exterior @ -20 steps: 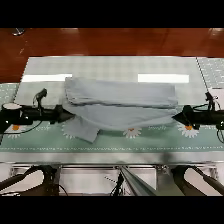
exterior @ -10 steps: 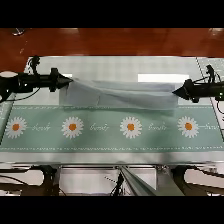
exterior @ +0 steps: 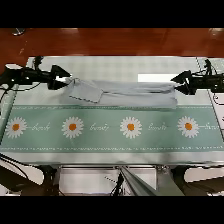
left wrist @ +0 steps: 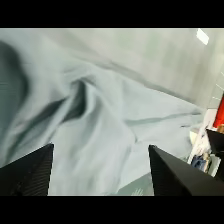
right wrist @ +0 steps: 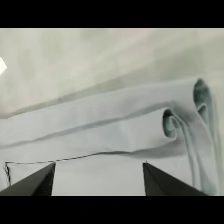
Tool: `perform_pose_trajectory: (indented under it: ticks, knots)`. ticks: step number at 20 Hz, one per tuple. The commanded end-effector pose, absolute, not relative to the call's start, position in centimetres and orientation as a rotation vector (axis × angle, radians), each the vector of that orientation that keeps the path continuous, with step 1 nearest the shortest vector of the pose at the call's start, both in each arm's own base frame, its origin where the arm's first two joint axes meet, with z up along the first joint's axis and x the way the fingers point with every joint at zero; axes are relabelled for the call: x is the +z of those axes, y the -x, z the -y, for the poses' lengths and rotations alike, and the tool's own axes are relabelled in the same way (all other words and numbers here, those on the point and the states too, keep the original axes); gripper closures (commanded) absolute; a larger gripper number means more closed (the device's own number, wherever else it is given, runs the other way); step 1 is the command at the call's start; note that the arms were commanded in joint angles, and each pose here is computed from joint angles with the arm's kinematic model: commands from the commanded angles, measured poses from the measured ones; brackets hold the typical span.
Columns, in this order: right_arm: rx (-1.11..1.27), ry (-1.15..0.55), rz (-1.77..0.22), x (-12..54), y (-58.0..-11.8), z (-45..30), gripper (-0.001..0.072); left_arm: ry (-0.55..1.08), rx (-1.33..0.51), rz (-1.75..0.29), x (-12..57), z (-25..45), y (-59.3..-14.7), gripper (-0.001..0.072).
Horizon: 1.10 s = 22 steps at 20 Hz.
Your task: Fold the shirts.
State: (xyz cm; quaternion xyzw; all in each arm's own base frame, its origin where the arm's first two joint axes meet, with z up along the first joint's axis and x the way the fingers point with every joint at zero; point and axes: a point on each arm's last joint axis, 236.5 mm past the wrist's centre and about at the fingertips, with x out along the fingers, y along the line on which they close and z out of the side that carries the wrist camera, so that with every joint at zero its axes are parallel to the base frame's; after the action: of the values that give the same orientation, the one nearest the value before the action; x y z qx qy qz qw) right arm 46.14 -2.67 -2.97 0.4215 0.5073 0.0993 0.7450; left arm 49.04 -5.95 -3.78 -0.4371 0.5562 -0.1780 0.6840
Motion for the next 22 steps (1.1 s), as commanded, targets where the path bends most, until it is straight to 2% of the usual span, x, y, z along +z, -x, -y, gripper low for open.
perform_pose_trajectory:
  ticks: [1,3,6,9,13,15,16,17,18,19,22]
  knots:
    - [0.211,-0.942,-1.103,-1.8,-44.7,5.7,0.0087,0.911,-0.267,-1.406,-3.8,-1.5,-44.8,0.0007]
    - [0.159,-0.913,-1.183,-3.4,-42.2,7.8,0.0087,0.807,-0.102,-1.421,-3.7,-7.6,-41.7,0.0007]
    - [0.065,-0.889,-1.23,-6.8,-40.8,8.7,0.0087,0.851,-0.058,-1.176,-1.9,-9.0,-41.4,0.0007]
    - [0.089,-0.99,-1.254,-8.9,-41.1,7.1,0.0088,0.837,-0.218,-0.959,0.2,-3.9,-41.0,0.0007]
    - [0.182,-1.011,-1.265,-9.8,-42.7,2.8,0.0088,0.811,-0.391,-0.971,0.9,3.5,-39.8,0.0007]
    - [0.206,-0.969,-1.279,-10.1,-43.3,0.7,0.0097,0.729,-0.524,-0.949,1.9,7.8,-39.9,0.0008]
    - [0.224,-0.957,-1.284,-9.9,-43.4,-0.2,0.0148,0.704,-0.571,-0.94,2.2,9.6,-39.9,0.0009]
    - [0.247,-0.948,-1.291,-9.5,-43.4,-0.7,0.0433,0.684,-0.593,-0.946,2.2,11.0,-39.8,0.0017]
    - [0.273,-0.937,-1.291,-8.7,-43.3,-1.0,0.0679,0.665,-0.621,-0.955,2.3,12.3,-39.6,0.025]
    - [0.296,-0.909,-1.277,-7.5,-43.1,-0.9,0.0684,0.651,-0.646,-0.962,2.4,13.3,-39.3,0.0694]
    - [0.317,-0.753,-1.269,-3.2,-40.9,0.3,0.0685,0.661,-0.755,-0.908,3.9,17.7,-39.3,0.0688]
